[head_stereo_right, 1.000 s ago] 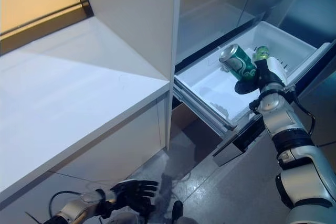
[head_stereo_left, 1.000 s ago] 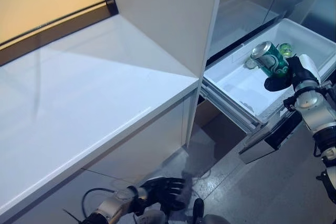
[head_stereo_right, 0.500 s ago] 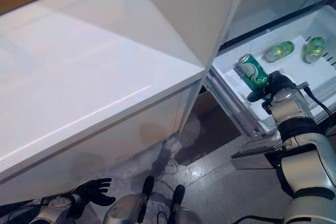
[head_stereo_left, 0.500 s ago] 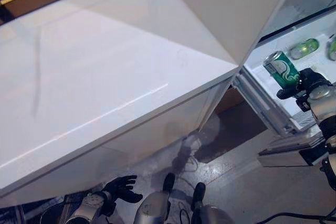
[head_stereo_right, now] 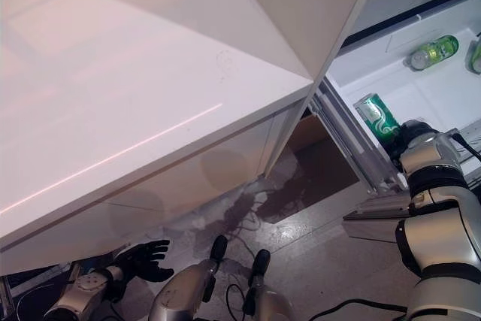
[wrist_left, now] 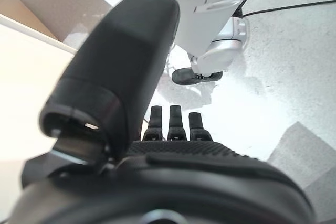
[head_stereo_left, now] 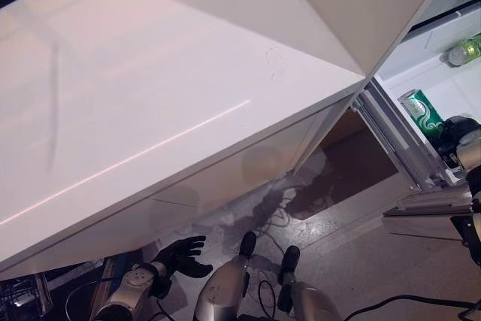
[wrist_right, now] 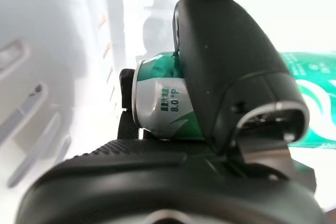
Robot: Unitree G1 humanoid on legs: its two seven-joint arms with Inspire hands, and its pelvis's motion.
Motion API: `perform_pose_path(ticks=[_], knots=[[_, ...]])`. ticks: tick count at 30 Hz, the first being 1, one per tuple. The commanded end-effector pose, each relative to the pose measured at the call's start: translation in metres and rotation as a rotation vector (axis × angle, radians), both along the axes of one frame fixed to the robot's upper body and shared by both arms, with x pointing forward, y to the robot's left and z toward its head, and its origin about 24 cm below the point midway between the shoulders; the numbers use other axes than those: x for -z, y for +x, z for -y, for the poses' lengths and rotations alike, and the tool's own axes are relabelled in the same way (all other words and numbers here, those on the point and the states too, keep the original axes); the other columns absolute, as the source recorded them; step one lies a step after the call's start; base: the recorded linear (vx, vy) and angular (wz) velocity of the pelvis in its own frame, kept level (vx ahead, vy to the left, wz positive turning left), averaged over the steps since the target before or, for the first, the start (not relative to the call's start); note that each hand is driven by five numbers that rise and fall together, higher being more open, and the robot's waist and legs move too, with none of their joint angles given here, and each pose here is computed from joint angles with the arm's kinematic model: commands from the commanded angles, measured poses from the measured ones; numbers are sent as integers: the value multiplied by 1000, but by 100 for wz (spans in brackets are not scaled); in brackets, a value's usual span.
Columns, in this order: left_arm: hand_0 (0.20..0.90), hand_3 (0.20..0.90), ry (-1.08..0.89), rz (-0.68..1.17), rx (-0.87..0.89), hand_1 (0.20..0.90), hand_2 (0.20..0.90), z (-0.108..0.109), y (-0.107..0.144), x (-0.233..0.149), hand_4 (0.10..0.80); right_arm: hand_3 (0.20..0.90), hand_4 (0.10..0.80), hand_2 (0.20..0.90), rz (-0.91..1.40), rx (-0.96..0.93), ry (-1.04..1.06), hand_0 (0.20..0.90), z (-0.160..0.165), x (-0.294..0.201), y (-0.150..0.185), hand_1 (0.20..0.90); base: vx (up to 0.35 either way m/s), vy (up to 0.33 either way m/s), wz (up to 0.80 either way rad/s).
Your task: Put drinks into fridge and close the fridge
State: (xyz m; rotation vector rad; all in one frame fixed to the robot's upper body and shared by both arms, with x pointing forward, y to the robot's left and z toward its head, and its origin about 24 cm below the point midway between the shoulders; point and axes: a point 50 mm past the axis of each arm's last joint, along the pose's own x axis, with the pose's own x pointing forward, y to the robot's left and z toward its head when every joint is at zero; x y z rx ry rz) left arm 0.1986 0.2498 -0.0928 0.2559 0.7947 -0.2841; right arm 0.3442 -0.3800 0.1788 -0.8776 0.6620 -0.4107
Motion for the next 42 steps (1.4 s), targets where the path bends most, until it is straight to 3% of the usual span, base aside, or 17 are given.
perform_pose_path(ticks=[1,2,7,14,24,31,35,42], knots=[[900,900,-9,-14,-6,900,900,-6,-16,2,800,409,309,479,54,33,-151,479,22,-51,-11,479,0,0,0],[900,900,-9,-14,-2,900,900,-6,-15,2,800,900,800,900,47,34,-153,900,22,-49,-11,900,0,0,0],[900,900,-13,-16,-3,900,900,-6,-14,1,800,900,800,900,88,7,-197,900,18,-50,-8,900,-19,10,-3],[900,900,-13,-27,-14,900,900,-8,-17,3,800,900,800,900,377,-132,-261,900,-10,-81,5,900,-10,12,-12],[900,900,-17,-82,-22,900,900,-1,-44,20,800,900,800,900,1128,-316,-126,900,-46,-132,-38,900,40,23,-21],[900,900,-13,-134,-12,900,900,8,-53,31,800,900,800,900,1403,-105,167,900,-27,-99,-64,900,27,10,-20],[900,900,-17,-168,-22,900,900,13,-56,36,800,900,800,900,1475,75,536,900,-14,-57,-65,900,49,-13,-20],[900,900,-36,-192,-55,900,900,18,-58,39,800,900,800,900,1456,195,682,900,-14,-16,-62,900,37,-12,-3]])
